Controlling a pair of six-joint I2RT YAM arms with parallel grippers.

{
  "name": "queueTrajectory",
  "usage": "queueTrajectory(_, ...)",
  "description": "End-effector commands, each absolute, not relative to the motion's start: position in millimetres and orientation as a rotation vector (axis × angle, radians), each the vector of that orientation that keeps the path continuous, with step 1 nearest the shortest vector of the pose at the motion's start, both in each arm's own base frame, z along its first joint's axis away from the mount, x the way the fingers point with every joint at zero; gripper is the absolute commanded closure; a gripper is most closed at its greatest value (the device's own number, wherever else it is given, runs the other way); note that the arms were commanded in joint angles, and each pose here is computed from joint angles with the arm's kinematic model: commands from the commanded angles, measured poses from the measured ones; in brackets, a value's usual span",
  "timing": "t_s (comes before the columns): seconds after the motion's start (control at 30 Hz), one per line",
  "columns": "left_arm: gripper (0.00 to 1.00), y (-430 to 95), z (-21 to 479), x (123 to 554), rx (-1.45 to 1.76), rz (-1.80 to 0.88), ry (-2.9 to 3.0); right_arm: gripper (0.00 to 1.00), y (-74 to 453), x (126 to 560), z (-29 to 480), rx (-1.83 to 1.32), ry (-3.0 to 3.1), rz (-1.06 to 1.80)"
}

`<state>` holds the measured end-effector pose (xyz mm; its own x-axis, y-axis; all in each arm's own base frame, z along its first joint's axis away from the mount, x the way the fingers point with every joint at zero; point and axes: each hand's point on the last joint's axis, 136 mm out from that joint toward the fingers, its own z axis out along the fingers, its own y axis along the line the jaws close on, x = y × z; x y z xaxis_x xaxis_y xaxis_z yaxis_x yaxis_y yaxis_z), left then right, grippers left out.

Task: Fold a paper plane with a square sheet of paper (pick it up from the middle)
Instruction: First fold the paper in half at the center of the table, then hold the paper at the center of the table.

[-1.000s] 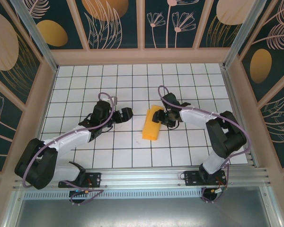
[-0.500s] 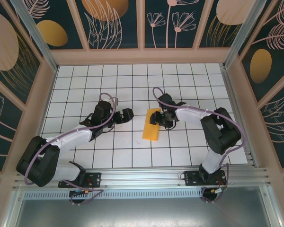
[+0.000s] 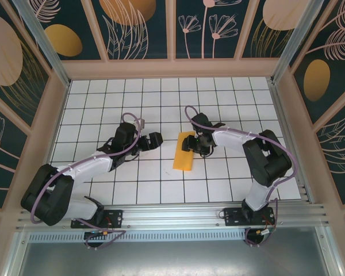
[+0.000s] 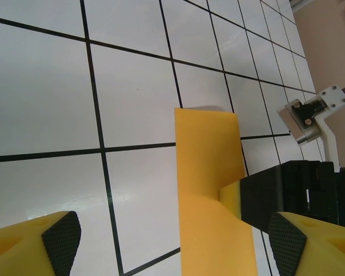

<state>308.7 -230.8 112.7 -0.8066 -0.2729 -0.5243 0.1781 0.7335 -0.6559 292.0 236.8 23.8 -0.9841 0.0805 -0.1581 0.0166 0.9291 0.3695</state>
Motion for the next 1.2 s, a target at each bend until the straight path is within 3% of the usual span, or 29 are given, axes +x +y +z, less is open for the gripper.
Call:
queueTrajectory(0.0, 0.14, -237.3, 123.8, 315.7, -0.038, -0.992, 2.285, 0.39, 235.5, 291.3, 10.6, 0.079, 2.947, 0.52)
queueTrajectory(0.13, 0.17, -238.9, 122.5, 315.5, -0.033, -0.998, 2.291, 0.39, 234.6, 290.6, 8.4, 0.084, 2.948, 0.515)
queueTrajectory(0.27, 0.26, -243.6, 121.9, 315.5, -0.02, -1.024, 2.297, 0.39, 233.9, 288.4, 5.8, 0.068, 2.961, 0.507)
queueTrajectory(0.47, 0.63, -255.0, 111.1, 317.7, -0.017, -1.075, 2.351, 0.39, 230.0, 287.0, 0.5, 0.091, 2.976, 0.474)
queueTrajectory(0.73, 1.0, -278.4, 96.8, 317.6, 0.006, -1.158, 2.409, 0.39, 227.2, 285.8, -1.5, 0.1, 2.982, 0.457)
queueTrajectory(1.17, 1.0, -327.4, 54.3, 299.5, 0.106, -1.129, 2.57, 0.39, 227.9, 284.9, -4.4, 0.106, 2.99, 0.455)
